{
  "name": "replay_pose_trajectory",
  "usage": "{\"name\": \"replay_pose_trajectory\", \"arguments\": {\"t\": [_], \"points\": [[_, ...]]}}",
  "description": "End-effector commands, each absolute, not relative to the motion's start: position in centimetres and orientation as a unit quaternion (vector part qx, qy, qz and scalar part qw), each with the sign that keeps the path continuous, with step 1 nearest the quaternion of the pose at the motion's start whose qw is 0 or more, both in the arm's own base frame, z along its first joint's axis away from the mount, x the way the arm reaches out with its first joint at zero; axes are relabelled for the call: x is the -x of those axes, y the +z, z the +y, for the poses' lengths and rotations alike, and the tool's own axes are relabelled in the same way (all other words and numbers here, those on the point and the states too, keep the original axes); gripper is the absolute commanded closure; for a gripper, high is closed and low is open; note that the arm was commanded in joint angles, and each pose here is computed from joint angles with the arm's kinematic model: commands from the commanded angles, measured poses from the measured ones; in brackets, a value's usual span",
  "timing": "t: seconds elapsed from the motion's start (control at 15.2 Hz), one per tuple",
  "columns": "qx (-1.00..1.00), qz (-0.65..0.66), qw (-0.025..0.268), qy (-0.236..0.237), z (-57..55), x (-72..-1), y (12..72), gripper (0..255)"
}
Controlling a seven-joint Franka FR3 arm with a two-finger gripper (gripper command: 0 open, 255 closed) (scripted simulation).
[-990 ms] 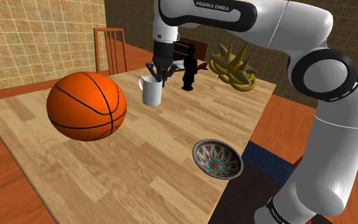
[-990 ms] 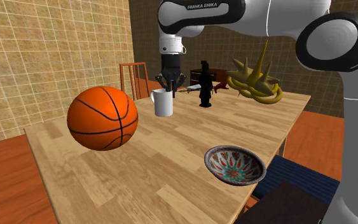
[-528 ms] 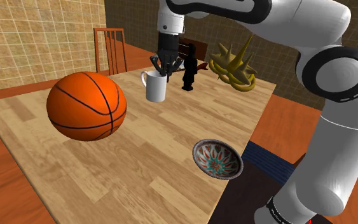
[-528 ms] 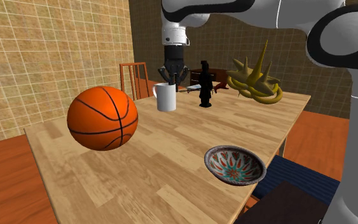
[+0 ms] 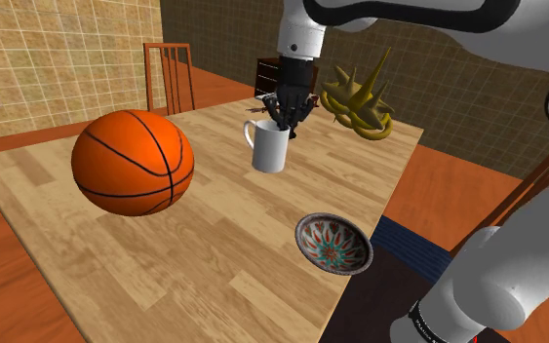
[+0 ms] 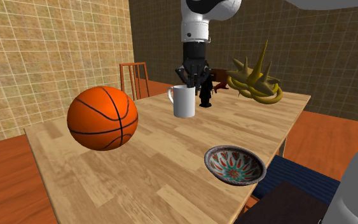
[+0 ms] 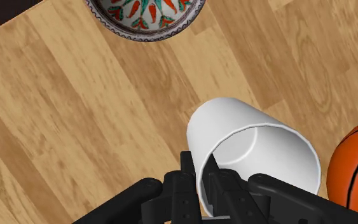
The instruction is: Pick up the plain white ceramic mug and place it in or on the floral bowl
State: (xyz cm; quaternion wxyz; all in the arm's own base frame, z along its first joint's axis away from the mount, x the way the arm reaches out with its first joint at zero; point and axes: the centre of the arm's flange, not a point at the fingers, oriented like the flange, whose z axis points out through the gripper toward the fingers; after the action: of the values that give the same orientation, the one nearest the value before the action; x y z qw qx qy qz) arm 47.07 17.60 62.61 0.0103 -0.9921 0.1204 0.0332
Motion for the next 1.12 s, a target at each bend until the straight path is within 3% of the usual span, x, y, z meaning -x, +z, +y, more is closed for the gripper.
{"name": "replay_pose_trajectory", "arguments": {"t": [0.0,0.86,1.06], "points": [[0.992,0.121,0.01,0.033,17.2,-44.6,63.2,255],[0.992,0.121,0.01,0.033,15.0,-27.7,65.1,255],[0.992,0.121,0.01,0.033,15.0,-27.6,64.1,255]]}}
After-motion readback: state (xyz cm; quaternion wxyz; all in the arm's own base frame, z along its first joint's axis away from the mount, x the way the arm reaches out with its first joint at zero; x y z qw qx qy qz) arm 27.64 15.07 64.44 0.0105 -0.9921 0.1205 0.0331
